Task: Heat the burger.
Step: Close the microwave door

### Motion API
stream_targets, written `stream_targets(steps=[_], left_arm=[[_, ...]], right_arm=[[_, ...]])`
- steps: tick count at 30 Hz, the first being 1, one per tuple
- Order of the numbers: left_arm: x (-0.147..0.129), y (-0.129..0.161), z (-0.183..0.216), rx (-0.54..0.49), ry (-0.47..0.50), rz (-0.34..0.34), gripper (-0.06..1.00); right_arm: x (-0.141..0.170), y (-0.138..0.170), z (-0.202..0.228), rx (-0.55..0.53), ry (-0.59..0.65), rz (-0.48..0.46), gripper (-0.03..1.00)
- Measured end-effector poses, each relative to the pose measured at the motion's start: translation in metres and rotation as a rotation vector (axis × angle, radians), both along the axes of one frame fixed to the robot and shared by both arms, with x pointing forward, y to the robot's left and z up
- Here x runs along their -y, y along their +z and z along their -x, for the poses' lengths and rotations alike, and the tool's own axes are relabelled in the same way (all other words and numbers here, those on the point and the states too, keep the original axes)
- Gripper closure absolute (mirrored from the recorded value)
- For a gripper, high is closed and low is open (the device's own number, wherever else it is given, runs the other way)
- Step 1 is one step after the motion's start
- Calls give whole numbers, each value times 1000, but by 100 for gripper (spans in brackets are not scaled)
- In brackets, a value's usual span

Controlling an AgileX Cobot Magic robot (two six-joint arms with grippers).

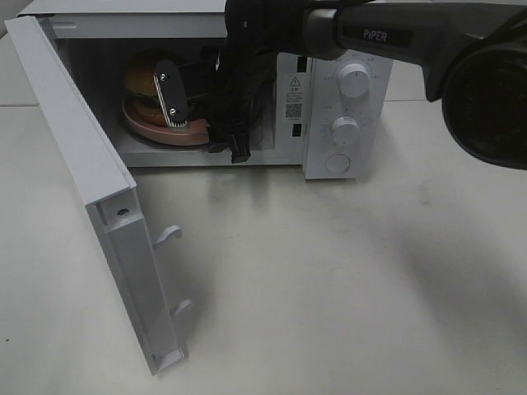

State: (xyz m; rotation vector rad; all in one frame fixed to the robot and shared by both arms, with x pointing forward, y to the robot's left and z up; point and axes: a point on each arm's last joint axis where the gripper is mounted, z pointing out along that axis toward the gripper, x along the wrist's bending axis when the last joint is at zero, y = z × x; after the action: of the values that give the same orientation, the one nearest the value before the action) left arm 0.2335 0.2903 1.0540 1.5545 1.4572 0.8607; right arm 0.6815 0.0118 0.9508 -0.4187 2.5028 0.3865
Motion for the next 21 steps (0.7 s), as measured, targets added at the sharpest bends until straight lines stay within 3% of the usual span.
stream_targets(steps=[5, 11, 21], left_arm=[[0, 0, 0, 0, 0, 0, -1], [0, 0, 0, 0, 0, 0, -1], [0, 0, 0, 0, 0, 0, -1]], right_arm=[[1, 10, 6, -27, -26, -45, 38], [8, -1, 16, -74, -33, -27, 35], [27, 6, 39, 7, -32, -35, 24]])
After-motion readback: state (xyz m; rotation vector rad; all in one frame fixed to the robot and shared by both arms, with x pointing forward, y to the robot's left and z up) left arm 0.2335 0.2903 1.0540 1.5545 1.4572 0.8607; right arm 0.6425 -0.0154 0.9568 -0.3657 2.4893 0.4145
